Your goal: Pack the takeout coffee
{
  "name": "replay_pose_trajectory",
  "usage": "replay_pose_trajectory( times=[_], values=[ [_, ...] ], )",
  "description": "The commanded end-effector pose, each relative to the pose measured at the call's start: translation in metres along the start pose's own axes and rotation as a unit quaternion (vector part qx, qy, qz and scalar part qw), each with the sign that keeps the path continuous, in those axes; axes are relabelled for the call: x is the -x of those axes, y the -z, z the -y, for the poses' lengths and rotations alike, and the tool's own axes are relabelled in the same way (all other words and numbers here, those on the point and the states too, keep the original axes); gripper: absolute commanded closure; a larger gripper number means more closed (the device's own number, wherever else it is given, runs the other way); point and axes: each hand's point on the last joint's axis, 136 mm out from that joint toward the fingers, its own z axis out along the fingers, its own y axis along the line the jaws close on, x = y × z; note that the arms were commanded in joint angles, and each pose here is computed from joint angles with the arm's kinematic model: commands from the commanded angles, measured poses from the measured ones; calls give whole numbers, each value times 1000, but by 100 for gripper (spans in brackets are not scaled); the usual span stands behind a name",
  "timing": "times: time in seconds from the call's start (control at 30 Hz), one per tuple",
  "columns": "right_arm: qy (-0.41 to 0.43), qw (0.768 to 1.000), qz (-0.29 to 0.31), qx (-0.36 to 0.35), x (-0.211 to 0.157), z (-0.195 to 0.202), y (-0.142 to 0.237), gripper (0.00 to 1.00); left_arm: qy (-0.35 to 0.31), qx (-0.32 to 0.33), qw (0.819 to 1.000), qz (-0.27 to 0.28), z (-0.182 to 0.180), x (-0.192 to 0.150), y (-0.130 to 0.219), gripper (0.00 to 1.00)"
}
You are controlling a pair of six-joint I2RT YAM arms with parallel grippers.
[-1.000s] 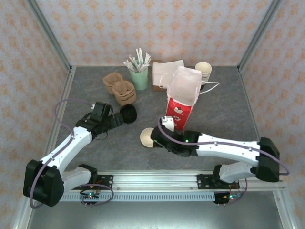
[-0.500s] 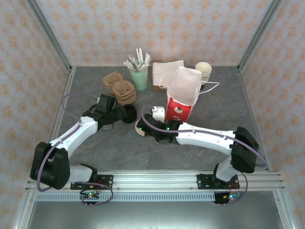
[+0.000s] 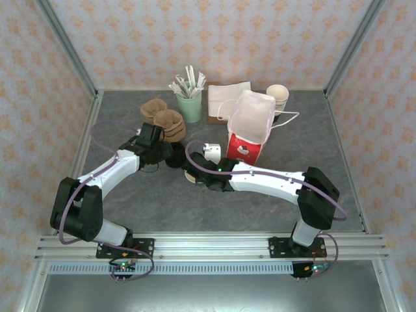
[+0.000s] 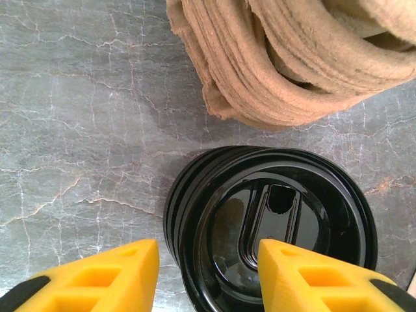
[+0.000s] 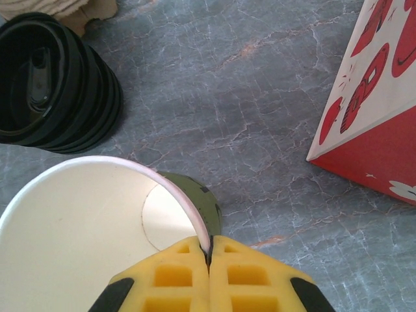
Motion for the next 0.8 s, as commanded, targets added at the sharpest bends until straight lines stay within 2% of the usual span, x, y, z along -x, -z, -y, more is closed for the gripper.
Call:
replay_pose_trajectory(
  times=[0.0,0.23,0.43,0.57,0.77],
  values=[
    [2,1000,5,-7,9,-1,1,100,-8,19,1000,16,-1,9,3,55],
    [2,1000,-2,-10,7,-4,-6,100,-12,20,1000,5,1,7,-5,58],
    [-1,1000,-5,-10,5,-4,-9,85,-12,24,1000,0,-2,4,-10,63],
    [-3,1000,-7,-10,5,-2,-9,82,-11,21,1000,-5,0,1,-14,67],
    [-5,1000,-5,-15,8,1,-7,72,-10,23,1000,-7,-1,1,-17,71]
  ],
)
